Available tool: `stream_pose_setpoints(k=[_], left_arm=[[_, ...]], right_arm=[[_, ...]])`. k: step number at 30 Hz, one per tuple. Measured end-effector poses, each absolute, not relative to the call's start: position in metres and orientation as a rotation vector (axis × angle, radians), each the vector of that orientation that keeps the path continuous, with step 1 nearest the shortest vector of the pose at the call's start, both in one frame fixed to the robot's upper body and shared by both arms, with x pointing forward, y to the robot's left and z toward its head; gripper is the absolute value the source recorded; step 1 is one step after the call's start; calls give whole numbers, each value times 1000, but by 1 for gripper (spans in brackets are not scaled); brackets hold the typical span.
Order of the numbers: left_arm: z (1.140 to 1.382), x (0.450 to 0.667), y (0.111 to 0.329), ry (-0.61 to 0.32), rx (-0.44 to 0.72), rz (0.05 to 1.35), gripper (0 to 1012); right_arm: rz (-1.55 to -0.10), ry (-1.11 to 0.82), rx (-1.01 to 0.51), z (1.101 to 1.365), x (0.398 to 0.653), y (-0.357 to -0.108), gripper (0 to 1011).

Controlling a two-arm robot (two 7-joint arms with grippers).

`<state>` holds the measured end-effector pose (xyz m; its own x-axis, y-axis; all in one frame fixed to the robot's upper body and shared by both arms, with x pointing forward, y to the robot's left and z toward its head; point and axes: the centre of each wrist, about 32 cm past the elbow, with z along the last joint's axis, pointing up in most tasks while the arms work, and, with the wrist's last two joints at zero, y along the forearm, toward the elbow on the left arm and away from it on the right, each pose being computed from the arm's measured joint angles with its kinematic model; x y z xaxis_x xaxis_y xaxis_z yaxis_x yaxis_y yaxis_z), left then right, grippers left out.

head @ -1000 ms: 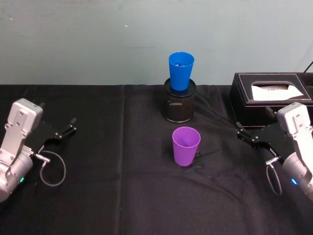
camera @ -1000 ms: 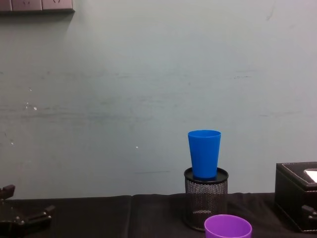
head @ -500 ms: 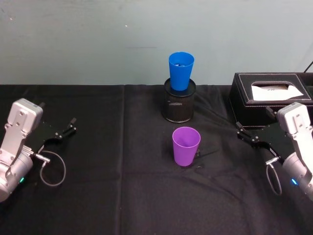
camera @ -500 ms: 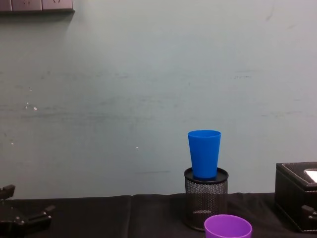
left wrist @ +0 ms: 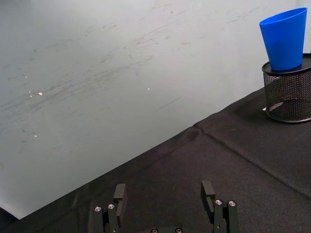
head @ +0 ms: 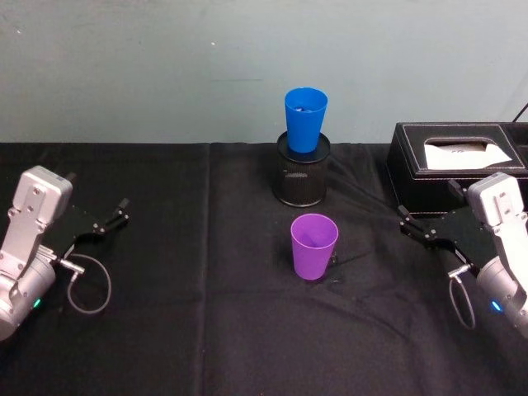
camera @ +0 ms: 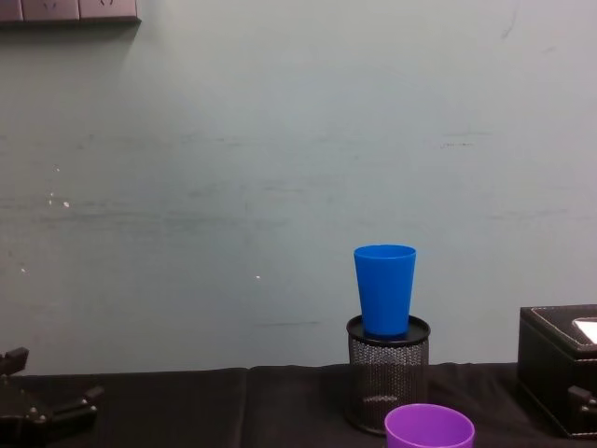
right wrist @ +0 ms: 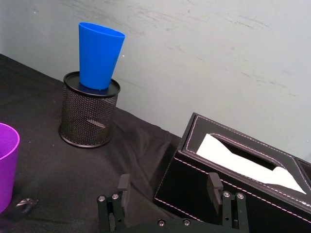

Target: Pick up one cup with a gripper and tap it against the other cup.

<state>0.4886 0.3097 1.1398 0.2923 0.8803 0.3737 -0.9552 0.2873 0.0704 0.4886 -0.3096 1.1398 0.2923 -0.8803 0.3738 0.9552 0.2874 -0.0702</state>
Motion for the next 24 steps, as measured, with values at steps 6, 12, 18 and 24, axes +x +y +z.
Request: stream_pose_setpoints(k=[6, 12, 18, 24], left_arm=[[1140, 489, 310, -285, 304, 1248, 1000], [1140, 489, 310, -285, 304, 1248, 1000], [1140, 489, 310, -285, 304, 1248, 1000], [1140, 489, 310, -285, 304, 1248, 1000]], right_arm=[[-1210, -282, -304, 1140, 485, -309, 1004], [-1066, -231, -274, 1141, 476, -308, 1004], [-958, -178, -243, 1139, 470, -303, 1004], [-874, -96, -176, 1133, 472, -294, 1004]])
